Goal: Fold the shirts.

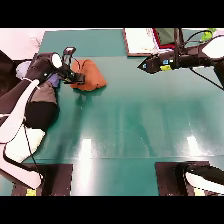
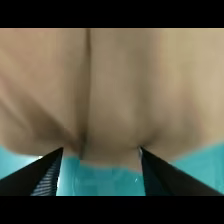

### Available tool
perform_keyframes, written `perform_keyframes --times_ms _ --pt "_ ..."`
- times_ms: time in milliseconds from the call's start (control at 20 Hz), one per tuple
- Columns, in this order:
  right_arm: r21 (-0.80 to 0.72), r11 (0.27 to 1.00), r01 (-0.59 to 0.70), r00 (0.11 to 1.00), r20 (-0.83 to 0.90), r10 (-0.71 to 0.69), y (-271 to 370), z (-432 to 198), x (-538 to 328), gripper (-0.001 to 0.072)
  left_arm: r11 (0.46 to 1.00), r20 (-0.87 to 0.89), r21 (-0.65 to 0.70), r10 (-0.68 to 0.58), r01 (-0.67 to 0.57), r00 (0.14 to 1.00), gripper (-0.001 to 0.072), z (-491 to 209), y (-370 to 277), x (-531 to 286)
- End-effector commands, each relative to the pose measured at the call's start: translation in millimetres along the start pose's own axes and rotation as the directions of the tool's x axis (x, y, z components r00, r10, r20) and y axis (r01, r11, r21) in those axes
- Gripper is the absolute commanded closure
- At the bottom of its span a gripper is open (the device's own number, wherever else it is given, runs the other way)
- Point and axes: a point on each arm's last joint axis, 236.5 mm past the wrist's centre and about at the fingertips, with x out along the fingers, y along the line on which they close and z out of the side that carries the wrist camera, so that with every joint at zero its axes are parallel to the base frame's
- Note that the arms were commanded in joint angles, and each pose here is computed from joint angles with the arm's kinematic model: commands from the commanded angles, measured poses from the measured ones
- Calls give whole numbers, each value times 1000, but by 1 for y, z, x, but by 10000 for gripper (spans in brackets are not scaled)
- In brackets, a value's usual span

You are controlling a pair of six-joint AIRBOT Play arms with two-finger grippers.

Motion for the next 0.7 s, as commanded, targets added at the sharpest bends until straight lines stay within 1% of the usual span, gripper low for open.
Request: perform_keyframes --times_ms 0,50,100,150,200,300,350,500,650 --pt "2 1000 -4 1000 0 4 1 0 0 694 1000 -7 -20 -19 19 1000 139 1 1 29" --pt "2 1000 -4 1000 1 4 1 0 0 694 999 3 -23 -22 22 1000 192 3 0 29" --pt "2 1000 -5 1000 1 5 1 0 0 694 999 13 -22 -23 23 1000 377 6 0 28" --pt "1 1000 -5 1000 1 5 2 0 0 694 999 20 -21 -24 24 1000 543 8 -1 25" --pt "1 1000 -6 1000 -2 6 2 0 0 694 1000 25 -19 -24 25 999 680 11 -2 20" --pt "-7 1000 -6 1000 7 6 4 3 -4 694 1000 50 5 -17 17 999 680 25 -4 -7" --pt "-19 1000 -5 1000 22 6 7 11 -13 694 999 101 33 -8 5 995 681 40 -6 -33" --pt "-33 999 7 995 103 -4 18 47 -56 694 991 355 133 -36 -13 934 681 88 -27 -169" --pt "-51 997 58 969 245 -44 25 87 -114 694 978 547 208 -98 -21 832 681 80 -61 -305"
